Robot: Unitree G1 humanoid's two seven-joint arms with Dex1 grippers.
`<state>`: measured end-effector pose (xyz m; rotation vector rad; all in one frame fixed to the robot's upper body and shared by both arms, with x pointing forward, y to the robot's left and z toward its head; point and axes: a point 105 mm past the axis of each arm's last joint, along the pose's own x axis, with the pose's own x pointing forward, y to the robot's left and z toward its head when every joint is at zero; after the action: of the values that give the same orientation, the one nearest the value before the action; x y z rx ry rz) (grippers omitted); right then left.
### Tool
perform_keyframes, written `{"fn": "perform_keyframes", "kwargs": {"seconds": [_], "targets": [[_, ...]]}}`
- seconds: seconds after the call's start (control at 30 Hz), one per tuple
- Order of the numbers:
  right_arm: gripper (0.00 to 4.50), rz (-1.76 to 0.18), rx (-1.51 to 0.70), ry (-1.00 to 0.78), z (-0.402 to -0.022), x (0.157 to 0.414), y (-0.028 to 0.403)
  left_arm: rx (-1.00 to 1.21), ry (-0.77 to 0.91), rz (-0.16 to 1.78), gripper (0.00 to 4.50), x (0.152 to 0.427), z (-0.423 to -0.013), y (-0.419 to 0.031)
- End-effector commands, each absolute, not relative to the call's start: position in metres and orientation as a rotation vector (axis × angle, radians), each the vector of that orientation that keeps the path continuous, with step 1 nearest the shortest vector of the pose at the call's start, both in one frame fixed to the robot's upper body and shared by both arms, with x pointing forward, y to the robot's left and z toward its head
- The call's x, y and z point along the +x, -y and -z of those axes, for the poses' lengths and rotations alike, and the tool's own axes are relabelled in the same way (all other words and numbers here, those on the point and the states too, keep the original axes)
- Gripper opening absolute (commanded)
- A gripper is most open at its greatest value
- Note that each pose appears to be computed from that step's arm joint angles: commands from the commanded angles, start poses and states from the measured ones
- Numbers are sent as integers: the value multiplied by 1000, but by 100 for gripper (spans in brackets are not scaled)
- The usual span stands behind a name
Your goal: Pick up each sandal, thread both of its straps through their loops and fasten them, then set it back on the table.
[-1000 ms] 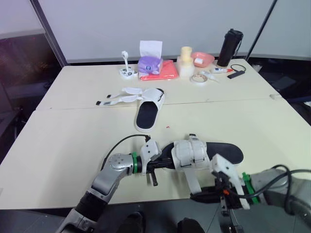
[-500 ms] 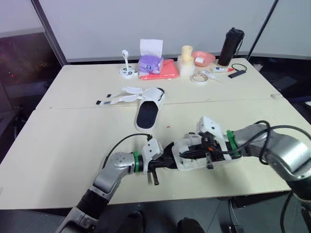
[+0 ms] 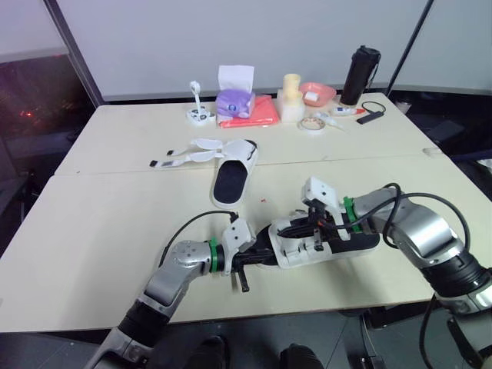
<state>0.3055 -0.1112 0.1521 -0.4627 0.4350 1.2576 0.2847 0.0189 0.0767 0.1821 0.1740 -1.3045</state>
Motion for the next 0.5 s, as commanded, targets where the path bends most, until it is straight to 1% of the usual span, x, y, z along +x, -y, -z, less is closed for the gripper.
{"fn": "perform_keyframes", "kwargs": {"seconds": [0.03, 0.2, 0.23, 0.27, 0.3, 0.43, 0.47, 0.5], "targets": [[1, -1168, -518, -363, -169, 322, 121, 187, -314, 1296, 0, 277, -48, -27], [1, -1144, -484, -400, -160, 326, 127, 190, -311, 1296, 0, 278, -50, -27], [71, -1142, -476, -404, -160, 327, 128, 190, -311, 1295, 0, 278, -50, -27], [98, -1138, -472, -406, -159, 327, 128, 191, -310, 1294, 0, 278, -51, -27], [144, -1128, -472, -401, -159, 329, 129, 191, -310, 1293, 0, 278, -51, -27], [353, -1095, -468, -382, -160, 336, 130, 190, -310, 1290, 0, 278, -52, -28], [393, -1088, -468, -376, -160, 338, 129, 189, -310, 1290, 0, 278, -52, -28], [393, -1079, -468, -373, -160, 340, 129, 189, -310, 1290, 0, 278, -52, -28]]}}
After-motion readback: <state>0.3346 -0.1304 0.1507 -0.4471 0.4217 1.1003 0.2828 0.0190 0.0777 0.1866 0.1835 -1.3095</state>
